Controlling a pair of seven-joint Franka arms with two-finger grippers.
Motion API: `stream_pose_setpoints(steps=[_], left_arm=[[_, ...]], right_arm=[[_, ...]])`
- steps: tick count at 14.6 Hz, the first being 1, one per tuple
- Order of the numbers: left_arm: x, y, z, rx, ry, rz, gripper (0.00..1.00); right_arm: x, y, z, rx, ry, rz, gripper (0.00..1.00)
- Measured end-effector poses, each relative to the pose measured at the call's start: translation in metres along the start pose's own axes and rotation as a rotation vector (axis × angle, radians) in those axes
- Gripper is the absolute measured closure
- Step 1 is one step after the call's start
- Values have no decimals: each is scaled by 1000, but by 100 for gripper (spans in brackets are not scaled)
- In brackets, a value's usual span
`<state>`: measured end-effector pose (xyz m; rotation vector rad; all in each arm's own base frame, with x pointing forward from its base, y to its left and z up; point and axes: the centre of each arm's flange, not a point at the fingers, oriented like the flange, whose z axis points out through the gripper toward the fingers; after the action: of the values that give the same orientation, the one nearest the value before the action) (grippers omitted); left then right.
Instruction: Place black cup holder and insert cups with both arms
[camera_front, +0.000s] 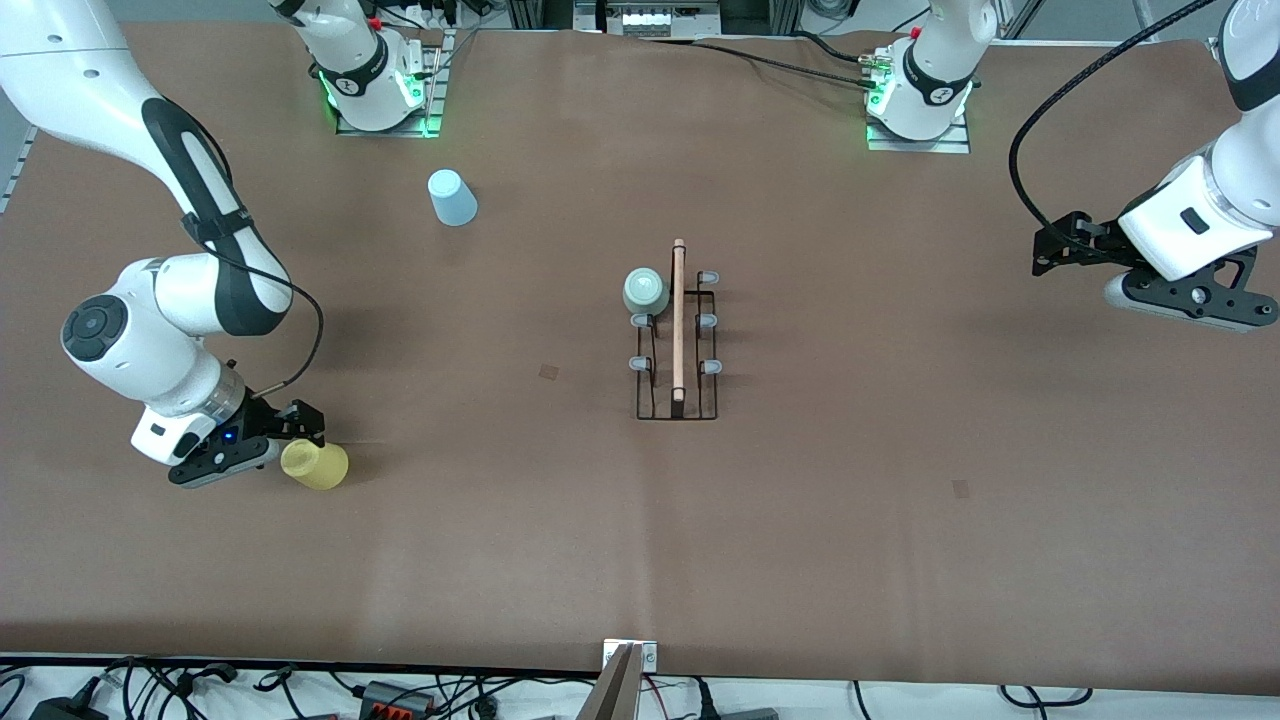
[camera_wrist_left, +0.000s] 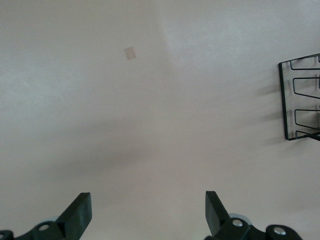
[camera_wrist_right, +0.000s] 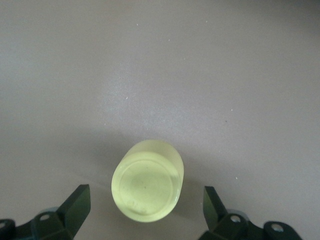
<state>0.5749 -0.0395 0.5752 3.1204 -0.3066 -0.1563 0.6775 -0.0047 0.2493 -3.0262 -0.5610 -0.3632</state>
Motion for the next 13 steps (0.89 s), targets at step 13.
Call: stream_pose_setpoints(steps=[13], left_arm=[[-4, -2, 6, 18, 33, -19, 0]], right_arm=[[-6, 0, 27, 12, 14, 1, 2]])
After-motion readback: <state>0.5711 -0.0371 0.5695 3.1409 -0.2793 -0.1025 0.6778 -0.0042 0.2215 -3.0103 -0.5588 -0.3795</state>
